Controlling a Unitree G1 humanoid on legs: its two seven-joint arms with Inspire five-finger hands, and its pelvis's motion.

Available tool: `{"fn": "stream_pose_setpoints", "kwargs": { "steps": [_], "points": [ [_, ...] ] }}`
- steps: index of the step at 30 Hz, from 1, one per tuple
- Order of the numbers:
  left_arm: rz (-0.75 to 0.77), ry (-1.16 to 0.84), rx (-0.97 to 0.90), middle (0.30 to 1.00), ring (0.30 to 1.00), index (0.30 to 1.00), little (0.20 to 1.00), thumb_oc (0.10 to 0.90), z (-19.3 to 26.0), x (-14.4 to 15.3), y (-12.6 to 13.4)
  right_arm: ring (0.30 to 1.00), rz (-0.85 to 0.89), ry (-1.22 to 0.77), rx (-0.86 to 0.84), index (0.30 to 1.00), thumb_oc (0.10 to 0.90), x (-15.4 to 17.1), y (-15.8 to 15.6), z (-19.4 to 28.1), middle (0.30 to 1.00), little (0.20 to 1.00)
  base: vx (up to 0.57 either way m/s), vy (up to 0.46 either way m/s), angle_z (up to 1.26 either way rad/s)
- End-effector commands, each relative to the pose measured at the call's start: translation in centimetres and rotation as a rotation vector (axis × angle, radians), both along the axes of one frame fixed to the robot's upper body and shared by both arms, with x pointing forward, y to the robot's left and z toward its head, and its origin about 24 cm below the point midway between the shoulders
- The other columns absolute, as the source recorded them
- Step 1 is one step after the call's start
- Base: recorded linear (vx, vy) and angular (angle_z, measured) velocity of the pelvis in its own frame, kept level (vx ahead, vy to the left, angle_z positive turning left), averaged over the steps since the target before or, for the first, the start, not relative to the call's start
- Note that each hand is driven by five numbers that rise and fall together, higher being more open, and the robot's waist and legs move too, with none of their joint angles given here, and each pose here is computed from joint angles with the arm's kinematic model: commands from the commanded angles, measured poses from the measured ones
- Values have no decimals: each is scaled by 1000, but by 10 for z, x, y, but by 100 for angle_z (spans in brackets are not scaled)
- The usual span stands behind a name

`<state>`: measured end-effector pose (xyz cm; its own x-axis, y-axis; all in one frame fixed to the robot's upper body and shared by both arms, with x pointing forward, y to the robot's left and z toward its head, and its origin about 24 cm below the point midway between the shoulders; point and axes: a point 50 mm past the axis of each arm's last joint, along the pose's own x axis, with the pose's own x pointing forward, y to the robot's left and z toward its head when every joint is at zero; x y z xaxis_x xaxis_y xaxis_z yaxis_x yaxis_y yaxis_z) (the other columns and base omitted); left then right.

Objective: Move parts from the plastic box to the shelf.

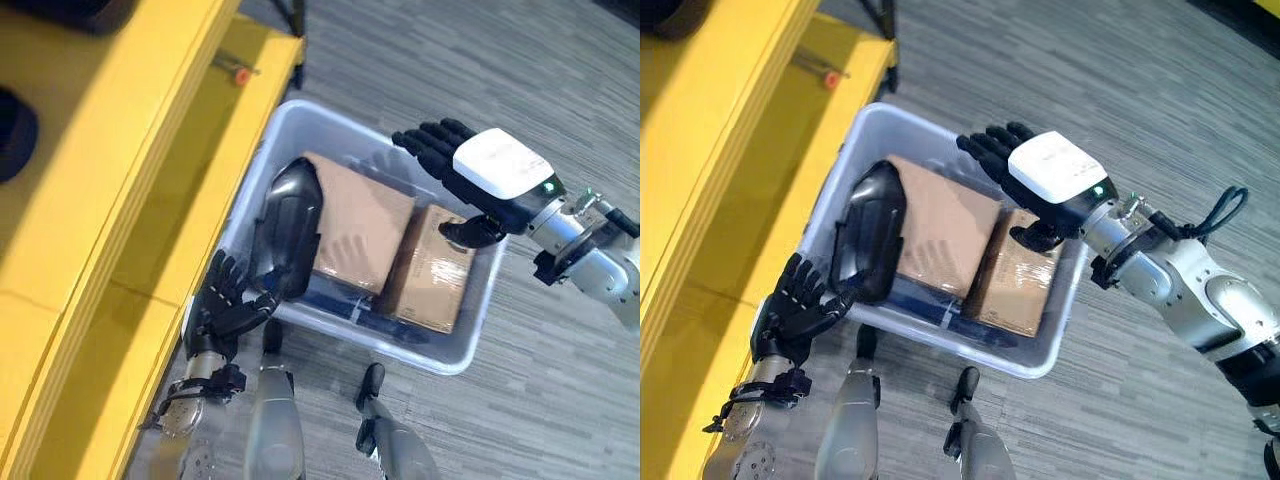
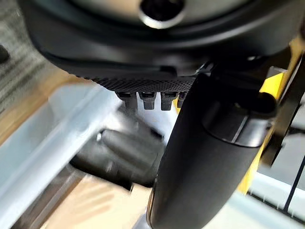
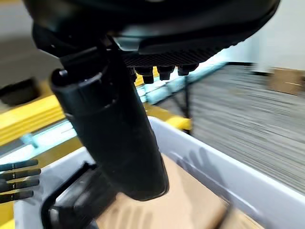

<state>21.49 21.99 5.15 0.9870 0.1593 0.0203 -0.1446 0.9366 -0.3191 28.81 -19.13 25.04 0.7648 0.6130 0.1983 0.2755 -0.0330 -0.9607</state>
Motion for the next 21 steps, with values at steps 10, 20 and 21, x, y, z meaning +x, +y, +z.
{"fn": "stream_pose_setpoints", "kwargs": {
  "steps": [10,20,21],
  "points": [
    [-45,-381,54,1000,1000,1000,1000,900,78,2,1,1000,66,-166,-213,1000,900,9,27,22,1000,1000,-5,-53,30],
    [-20,-632,118,1000,1000,1000,1000,900,126,-5,0,1000,52,-148,-220,1000,900,22,29,15,1000,1000,-14,-38,20],
    [-17,-645,116,1000,1000,1000,1000,900,129,-5,-1,1000,51,-147,-228,1000,900,23,29,15,1000,1000,-9,-17,12]
  ]
}}
